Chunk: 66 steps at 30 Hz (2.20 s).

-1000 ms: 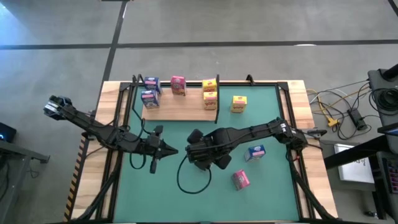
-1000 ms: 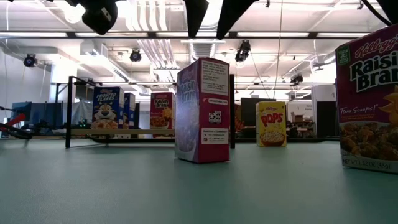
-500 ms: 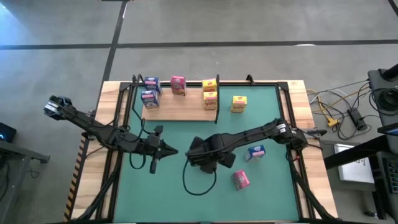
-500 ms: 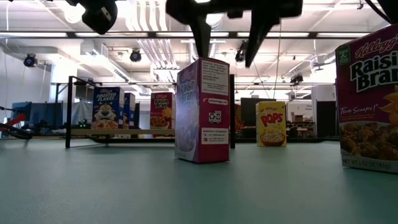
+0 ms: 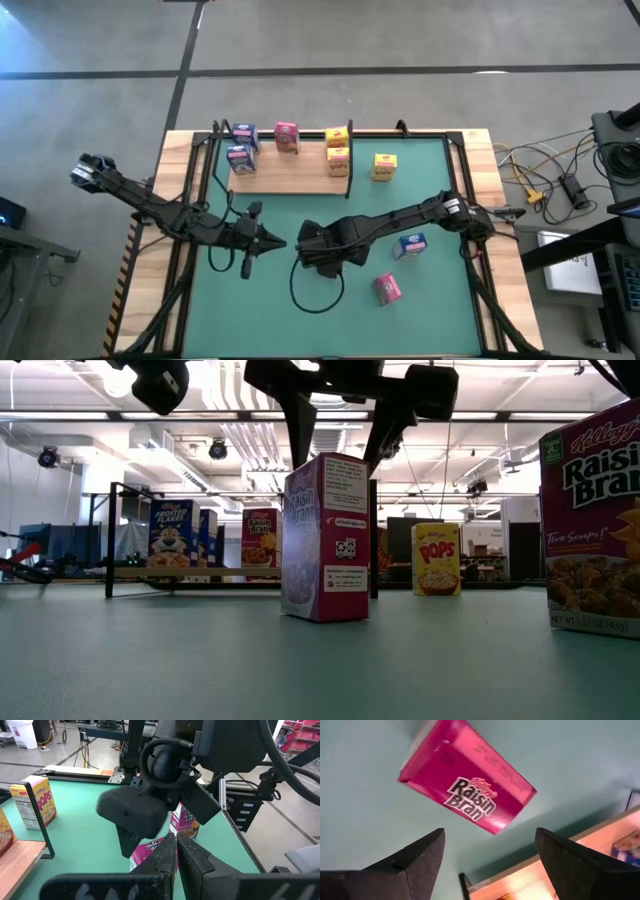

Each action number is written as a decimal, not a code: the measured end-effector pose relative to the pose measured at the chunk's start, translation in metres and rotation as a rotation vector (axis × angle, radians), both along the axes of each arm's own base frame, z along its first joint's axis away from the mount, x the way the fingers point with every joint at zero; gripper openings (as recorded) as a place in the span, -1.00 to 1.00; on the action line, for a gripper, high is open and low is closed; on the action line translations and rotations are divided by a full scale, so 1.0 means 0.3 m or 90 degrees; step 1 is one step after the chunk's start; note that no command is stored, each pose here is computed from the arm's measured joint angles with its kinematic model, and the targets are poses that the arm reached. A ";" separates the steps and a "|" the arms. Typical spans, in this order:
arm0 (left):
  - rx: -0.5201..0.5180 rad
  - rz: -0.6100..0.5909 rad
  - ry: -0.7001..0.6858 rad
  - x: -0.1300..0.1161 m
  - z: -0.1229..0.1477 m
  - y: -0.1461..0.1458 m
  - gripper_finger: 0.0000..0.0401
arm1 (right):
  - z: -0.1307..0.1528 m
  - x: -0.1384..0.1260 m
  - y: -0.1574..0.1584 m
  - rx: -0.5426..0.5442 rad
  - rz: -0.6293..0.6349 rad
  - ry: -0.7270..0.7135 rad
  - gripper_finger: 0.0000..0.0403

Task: Stack cereal on shelf
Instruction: Put the left pink cereal box on the shelf

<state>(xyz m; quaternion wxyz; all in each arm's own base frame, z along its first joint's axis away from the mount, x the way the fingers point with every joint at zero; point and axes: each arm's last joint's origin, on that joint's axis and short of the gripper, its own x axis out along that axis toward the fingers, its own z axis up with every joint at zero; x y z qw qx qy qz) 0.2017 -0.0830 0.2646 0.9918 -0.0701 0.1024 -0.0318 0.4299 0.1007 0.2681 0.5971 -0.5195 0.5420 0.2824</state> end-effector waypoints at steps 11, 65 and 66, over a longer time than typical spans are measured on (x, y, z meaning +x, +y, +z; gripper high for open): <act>0.000 0.000 0.000 0.000 0.000 0.000 -1.00 | -0.002 -0.002 0.006 0.069 -0.113 -0.013 0.48; -0.001 0.000 0.002 0.000 -0.002 0.000 -1.00 | 0.003 0.007 0.016 0.154 -0.175 -0.026 0.35; -0.002 0.000 0.002 0.000 -0.002 0.000 -1.00 | 0.003 0.007 0.016 0.153 -0.179 -0.027 0.36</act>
